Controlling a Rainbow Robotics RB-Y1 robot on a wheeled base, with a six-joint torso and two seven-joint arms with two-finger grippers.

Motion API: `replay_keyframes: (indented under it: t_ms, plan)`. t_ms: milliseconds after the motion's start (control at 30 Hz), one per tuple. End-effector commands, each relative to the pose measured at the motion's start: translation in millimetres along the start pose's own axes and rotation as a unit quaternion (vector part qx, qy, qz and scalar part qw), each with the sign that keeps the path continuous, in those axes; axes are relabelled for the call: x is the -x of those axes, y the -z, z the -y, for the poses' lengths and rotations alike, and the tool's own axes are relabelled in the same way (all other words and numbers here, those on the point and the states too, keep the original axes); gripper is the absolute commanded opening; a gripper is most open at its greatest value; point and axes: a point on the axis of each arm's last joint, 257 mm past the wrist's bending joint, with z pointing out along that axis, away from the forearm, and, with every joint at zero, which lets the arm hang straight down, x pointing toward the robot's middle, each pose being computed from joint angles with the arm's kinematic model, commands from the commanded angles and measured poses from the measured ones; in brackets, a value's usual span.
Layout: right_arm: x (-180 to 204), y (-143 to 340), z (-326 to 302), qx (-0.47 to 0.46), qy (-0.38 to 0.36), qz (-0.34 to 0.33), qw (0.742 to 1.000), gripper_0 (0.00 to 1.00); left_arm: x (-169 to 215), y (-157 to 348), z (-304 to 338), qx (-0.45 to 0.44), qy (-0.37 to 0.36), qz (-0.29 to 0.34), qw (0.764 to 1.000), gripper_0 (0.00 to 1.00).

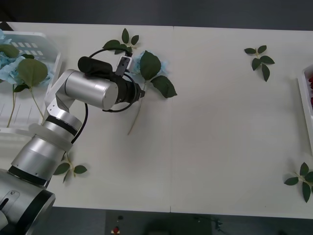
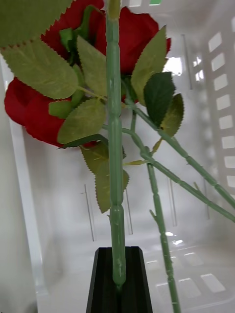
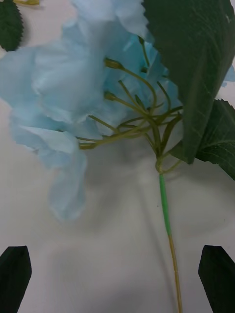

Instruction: Put the red flowers into the right box and the blue flowers into the left box

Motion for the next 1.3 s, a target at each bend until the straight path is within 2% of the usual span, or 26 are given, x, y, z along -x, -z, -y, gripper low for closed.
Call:
replay_keyframes:
  t_ms: [33, 333, 500, 533, 567, 733, 900, 967, 1000, 1033, 1300]
  plan:
    - [35.9, 20.4, 23.5, -0.031, 0.037, 0.033, 0.998, 0.00, 45.3, 8.4, 15.1, 0.006, 0.002, 0.041, 0.999, 1.00]
    - [31.9, 17.6, 26.1, -0.030, 0.029, 0.032, 0.999, 0.00, 46.1, -17.0, 29.8, 0.001, -0.014, 0.088, 0.996, 1.00]
    - [29.4, 16.5, 26.0, -0.030, 0.036, 0.030, 0.998, 0.00, 38.2, -28.4, 35.0, 0.002, -0.020, 0.084, 0.996, 1.00]
    - [30.0, 16.5, 24.1, -0.029, 0.040, 0.031, 0.998, 0.48, 37.8, -28.7, 35.0, 0.003, -0.022, 0.084, 0.996, 0.99]
    - [29.6, 15.9, 22.0, -0.029, 0.048, 0.031, 0.998, 1.00, 36.1, -29.5, 35.4, 0.003, -0.025, 0.081, 0.996, 0.91]
    - [29.0, 14.9, 17.3, -0.031, 0.073, 0.032, 0.996, 1.00, 27.2, -33.5, 41.1, 0.004, -0.041, 0.073, 0.996, 0.60]
    - [26.1, 12.8, 13.0, -0.024, 0.073, 0.031, 0.997, 1.00, 17.4, -37.6, 40.7, 0.008, -0.052, 0.063, 0.997, 0.43]
    - [25.6, 12.6, 10.0, -0.020, 0.072, 0.031, 0.997, 1.00, 12.5, -39.5, 37.5, 0.013, -0.058, 0.058, 0.997, 0.20]
    - [24.2, 12.2, 9.3, -0.020, 0.072, 0.030, 0.997, 1.00, 10.9, -40.0, 37.5, 0.013, -0.058, 0.057, 0.997, 0.15]
    - [23.9, 12.6, 7.7, -0.018, 0.074, 0.030, 0.997, 1.00, 8.6, -41.0, 36.8, 0.014, -0.060, 0.055, 0.997, 0.01]
    - [19.4, 15.7, -23.8, 0.019, 0.068, 0.017, 0.997, 1.00, -12.9, -42.3, 14.5, 0.030, -0.065, 0.039, 0.997, 0.00]
